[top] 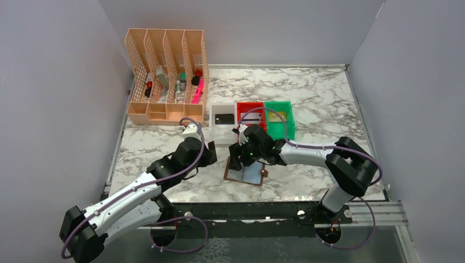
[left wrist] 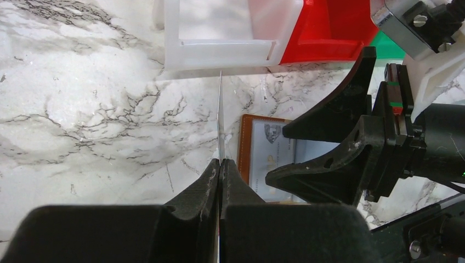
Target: Take the credit cards out of the card holder
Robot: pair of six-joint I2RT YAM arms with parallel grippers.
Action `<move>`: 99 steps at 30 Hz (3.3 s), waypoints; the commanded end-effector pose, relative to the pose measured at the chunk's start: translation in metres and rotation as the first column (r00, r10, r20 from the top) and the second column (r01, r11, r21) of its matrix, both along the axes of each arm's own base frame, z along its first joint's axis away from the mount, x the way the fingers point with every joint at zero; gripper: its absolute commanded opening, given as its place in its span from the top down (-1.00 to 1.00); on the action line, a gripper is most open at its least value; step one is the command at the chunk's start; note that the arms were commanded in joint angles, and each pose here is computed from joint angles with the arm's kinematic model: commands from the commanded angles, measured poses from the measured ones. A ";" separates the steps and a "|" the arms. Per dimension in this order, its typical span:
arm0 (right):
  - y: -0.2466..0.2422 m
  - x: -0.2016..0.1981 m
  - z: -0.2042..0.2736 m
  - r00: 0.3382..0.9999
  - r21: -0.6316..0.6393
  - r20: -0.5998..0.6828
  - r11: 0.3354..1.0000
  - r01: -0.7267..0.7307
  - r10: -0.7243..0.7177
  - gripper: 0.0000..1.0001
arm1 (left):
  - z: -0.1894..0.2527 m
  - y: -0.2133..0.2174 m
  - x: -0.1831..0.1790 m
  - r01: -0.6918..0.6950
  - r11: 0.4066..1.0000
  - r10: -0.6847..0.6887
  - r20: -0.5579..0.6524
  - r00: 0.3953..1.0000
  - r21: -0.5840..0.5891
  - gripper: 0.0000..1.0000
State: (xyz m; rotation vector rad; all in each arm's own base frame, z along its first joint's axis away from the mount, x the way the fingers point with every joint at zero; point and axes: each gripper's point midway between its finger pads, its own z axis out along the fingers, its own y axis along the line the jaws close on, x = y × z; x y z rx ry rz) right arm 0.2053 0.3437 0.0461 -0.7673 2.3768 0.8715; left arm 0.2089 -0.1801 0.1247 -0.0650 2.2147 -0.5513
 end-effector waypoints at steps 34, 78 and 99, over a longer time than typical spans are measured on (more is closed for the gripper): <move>0.005 -0.001 -0.009 0.998 -0.019 -0.053 1.000 -0.015 0.014 -0.43 | 0.006 -0.016 0.005 0.047 0.998 -0.047 0.000 0.999 -0.046 1.00; -0.030 -0.015 0.132 0.992 0.690 -0.100 0.724 0.018 0.071 0.01 | 0.076 -0.076 -0.036 0.594 0.622 -0.545 0.263 0.796 -0.510 1.00; -0.028 -0.023 0.138 0.988 0.719 -0.089 0.694 -0.025 0.128 0.88 | 0.071 -0.079 -0.034 0.587 0.612 -0.551 0.248 0.797 -0.529 0.80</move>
